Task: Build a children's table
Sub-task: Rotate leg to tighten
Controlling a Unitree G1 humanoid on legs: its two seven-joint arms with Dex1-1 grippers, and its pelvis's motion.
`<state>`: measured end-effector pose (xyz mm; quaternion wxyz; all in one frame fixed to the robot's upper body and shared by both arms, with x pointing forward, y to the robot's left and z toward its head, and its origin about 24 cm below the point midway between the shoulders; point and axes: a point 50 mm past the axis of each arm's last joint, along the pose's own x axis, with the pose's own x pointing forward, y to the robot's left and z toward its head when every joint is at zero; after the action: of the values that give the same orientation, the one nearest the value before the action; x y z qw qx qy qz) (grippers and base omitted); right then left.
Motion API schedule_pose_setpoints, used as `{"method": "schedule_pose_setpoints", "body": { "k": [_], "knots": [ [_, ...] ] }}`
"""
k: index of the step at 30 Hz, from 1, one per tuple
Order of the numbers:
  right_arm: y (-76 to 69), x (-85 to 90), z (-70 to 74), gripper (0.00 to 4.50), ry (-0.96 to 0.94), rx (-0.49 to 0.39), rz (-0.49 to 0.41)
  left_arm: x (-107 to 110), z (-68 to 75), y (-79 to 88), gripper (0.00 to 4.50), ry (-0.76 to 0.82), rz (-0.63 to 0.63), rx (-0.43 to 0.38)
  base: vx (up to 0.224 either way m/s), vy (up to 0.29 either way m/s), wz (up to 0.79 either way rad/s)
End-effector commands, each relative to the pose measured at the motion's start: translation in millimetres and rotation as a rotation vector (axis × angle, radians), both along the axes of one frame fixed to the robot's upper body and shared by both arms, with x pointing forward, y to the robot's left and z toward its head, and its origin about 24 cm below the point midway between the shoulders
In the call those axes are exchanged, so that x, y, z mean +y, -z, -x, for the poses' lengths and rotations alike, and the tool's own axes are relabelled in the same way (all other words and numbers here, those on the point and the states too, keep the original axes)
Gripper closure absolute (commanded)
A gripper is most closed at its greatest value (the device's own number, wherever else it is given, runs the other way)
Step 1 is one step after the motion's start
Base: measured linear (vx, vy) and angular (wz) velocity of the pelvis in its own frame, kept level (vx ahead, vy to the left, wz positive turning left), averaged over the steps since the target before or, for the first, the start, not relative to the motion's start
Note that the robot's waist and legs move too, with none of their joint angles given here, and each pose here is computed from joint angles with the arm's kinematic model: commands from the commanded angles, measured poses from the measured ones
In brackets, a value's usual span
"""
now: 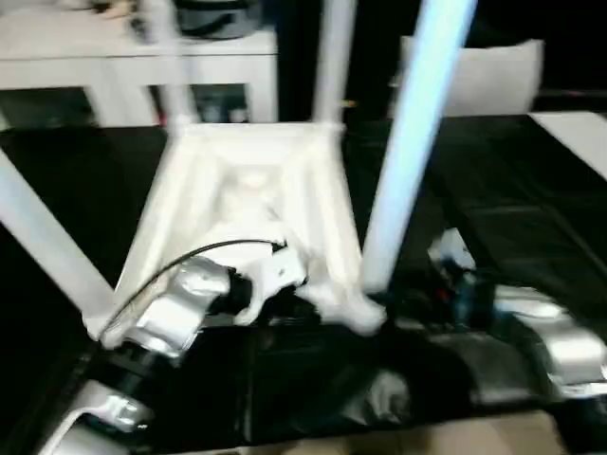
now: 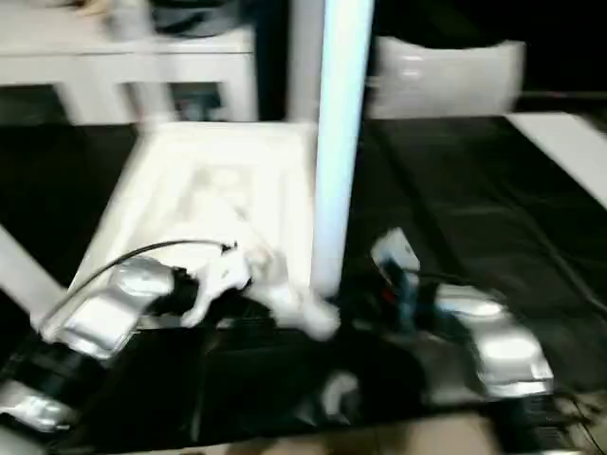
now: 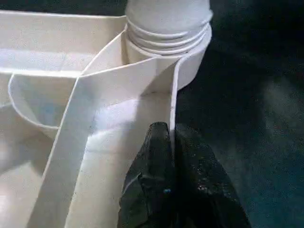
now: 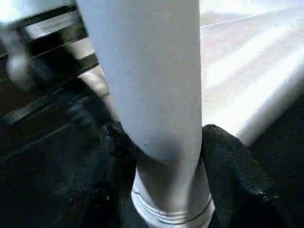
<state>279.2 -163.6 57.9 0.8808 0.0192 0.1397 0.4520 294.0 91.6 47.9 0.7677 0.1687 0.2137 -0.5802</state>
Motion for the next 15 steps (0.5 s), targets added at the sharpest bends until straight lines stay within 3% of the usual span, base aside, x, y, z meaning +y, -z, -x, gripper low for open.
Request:
{"method": "schedule_pose_setpoints", "body": {
  "k": [1,7,9,12,15],
  "knots": [
    [4.9,33.2,-4.4,2.6,-0.016,0.012,-0.003,-45.9,7.0,-23.5,4.5,0.098,0.141,-0.074,0.0,0.0,0.0],
    [5.9,48.2,-27.5,2.61,0.381,0.018,-0.032,-72.9,-5.5,-27.5,4.5,-0.119,0.167,-0.12,0.0,0.0,0.0],
    [3.4,45.2,-29.5,2.61,0.42,0.006,-0.059,-74.3,-5.9,-28.7,4.5,-0.11,0.162,-0.136,0.0,0.0,0.0],
    [-0.4,39.5,-28.2,1.89,0.418,-0.028,-0.095,-71.6,-4.2,-28.0,4.5,-0.086,0.142,-0.145,0.0,0.0,0.0],
    [-0.5,33.8,-25.1,1.81,0.398,-0.044,-0.09,-66.8,-3.1,-26.0,4.5,-0.069,0.125,-0.149,0.0,0.0,0.0]
  ]
}}
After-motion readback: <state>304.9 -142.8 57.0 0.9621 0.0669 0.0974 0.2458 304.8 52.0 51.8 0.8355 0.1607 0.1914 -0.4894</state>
